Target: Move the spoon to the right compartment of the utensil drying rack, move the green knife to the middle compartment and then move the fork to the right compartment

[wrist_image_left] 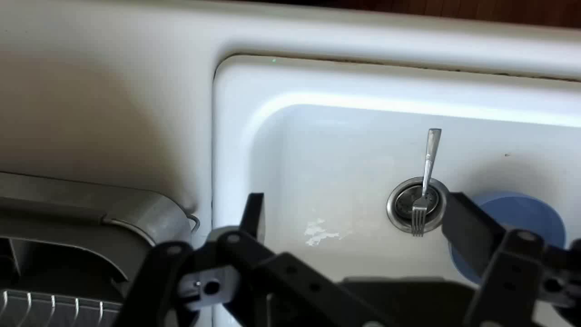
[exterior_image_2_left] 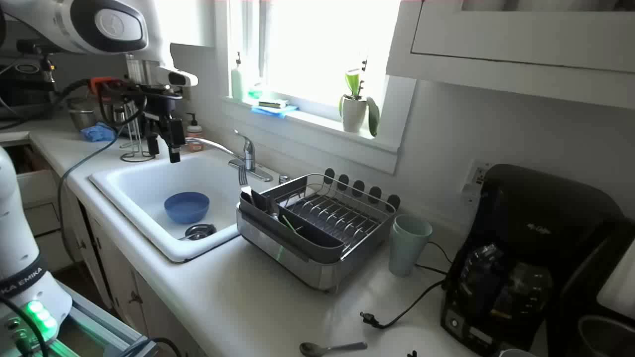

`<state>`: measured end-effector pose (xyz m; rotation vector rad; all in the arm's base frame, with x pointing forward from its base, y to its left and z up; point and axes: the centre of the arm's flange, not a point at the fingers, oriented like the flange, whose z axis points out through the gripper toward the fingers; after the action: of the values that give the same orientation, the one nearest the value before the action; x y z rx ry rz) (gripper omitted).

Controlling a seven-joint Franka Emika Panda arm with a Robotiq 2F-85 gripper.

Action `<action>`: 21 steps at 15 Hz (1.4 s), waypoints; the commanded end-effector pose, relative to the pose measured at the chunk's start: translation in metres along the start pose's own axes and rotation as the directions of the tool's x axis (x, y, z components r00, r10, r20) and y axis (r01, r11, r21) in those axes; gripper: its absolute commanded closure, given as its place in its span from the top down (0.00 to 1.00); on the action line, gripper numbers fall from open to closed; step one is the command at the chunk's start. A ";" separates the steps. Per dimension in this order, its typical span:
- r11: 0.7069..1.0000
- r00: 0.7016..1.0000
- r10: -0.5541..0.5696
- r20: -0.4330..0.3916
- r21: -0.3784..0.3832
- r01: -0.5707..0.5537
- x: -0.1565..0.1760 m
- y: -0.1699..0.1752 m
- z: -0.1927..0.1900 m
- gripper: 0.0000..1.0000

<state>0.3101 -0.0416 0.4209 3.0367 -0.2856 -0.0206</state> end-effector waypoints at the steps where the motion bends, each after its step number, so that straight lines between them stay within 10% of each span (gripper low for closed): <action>1: 1.000 1.000 0.000 0.000 0.000 0.000 0.000 0.000 0.000 1.00; 12: 0.973 0.973 -0.169 -0.155 -0.182 0.140 0.015 0.097 0.012 1.00; 21: 0.984 0.960 -0.135 -0.246 -0.144 0.102 0.011 0.213 0.043 1.00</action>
<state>0.2908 -0.2246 0.4150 2.8833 -0.0732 0.3195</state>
